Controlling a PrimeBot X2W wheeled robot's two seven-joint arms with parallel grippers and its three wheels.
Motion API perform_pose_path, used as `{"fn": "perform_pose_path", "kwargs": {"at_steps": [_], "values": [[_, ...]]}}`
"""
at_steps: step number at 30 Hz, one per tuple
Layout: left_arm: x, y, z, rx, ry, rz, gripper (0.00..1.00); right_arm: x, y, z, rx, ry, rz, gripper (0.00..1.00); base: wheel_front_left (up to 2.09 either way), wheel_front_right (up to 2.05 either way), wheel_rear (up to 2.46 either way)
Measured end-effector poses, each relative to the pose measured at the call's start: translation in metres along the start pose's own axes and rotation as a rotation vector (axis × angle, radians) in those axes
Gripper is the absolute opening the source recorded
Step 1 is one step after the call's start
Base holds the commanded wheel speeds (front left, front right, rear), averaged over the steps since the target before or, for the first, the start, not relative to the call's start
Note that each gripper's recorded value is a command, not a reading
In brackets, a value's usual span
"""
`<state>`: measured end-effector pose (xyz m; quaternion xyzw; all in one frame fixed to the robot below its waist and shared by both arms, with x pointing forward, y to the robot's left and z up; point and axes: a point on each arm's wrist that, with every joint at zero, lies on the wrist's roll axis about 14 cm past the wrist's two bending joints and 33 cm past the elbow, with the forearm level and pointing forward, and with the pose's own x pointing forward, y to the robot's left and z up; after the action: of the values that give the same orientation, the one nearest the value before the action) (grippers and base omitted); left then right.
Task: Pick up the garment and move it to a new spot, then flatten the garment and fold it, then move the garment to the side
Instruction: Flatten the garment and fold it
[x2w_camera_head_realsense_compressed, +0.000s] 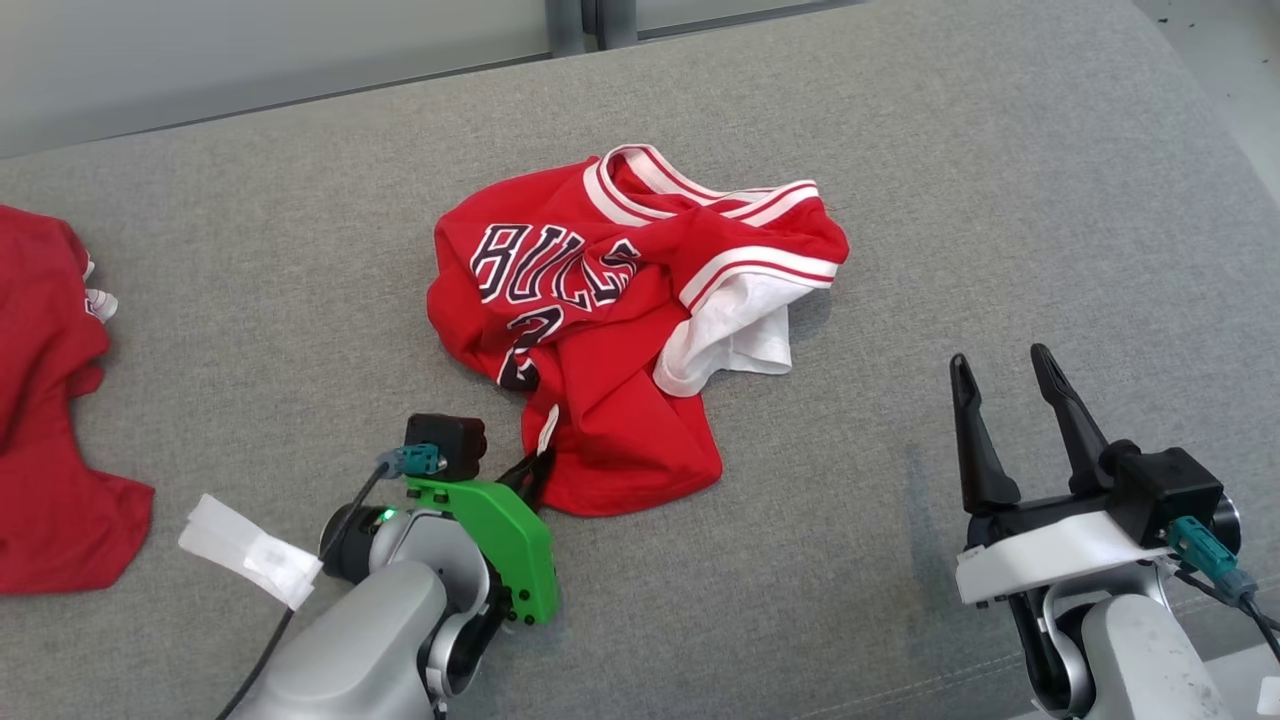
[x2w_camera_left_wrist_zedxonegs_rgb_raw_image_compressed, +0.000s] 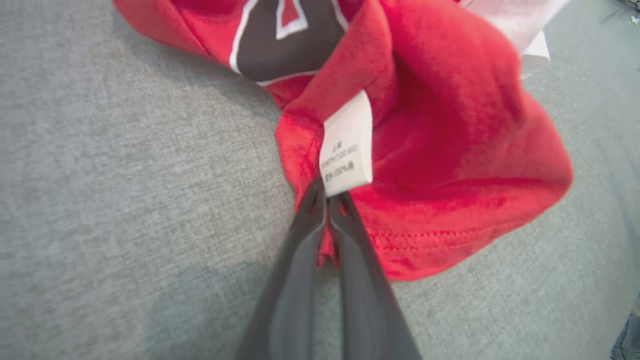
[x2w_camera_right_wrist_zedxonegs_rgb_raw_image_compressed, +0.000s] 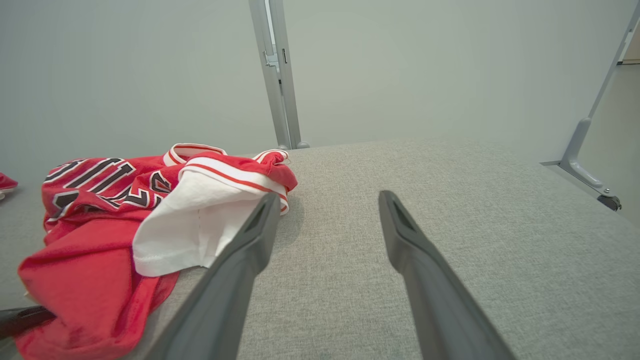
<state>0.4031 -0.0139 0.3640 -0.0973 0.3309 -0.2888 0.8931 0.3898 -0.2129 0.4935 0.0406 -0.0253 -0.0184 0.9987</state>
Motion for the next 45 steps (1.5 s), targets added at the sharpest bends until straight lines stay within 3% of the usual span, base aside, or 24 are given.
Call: {"fn": "perform_pose_path", "kwargs": {"at_steps": [7,13,20,27,31,41,42,43,44,45], "values": [[-0.021,0.008,0.075,-0.016,-0.182,-0.043,0.00,-0.004,0.000,0.001,0.022,-0.002,-0.005,1.00,0.00,0.00,0.00],[-0.077,0.024,0.170,0.084,-0.320,-0.060,0.00,-0.006,0.005,0.000,0.034,-0.002,0.007,1.00,0.00,0.00,0.00],[-0.126,-0.002,0.223,0.147,-0.310,-0.159,0.00,-0.006,0.009,0.004,0.043,-0.013,0.019,1.00,0.00,0.00,0.00],[-0.151,-0.040,0.210,0.290,-0.104,-0.247,0.00,-0.011,0.004,0.005,0.059,-0.016,0.003,1.00,0.00,0.00,0.00],[-0.147,-0.004,0.204,0.310,0.004,-0.112,0.00,-0.013,0.003,0.003,0.068,-0.007,-0.003,1.00,0.00,0.00,0.00],[-0.098,0.119,0.174,0.133,0.152,0.158,0.00,0.002,0.005,-0.010,0.049,0.026,0.008,1.00,0.00,0.00,0.00],[-0.093,0.128,0.170,0.115,0.157,0.176,0.04,0.002,0.004,-0.012,0.043,0.034,0.005,1.00,0.00,0.00,0.00],[-0.088,0.137,0.167,0.094,0.159,0.192,0.41,0.003,0.001,-0.014,0.041,0.038,-0.003,1.00,0.00,0.00,0.00],[-0.083,0.143,0.162,0.082,0.173,0.196,1.00,0.003,-0.002,-0.015,0.037,0.042,-0.013,1.00,0.00,0.00,0.00],[-0.077,0.147,0.156,0.072,0.185,0.196,1.00,0.003,-0.005,-0.017,0.034,0.048,-0.022,1.00,0.00,0.00,0.00]]}}
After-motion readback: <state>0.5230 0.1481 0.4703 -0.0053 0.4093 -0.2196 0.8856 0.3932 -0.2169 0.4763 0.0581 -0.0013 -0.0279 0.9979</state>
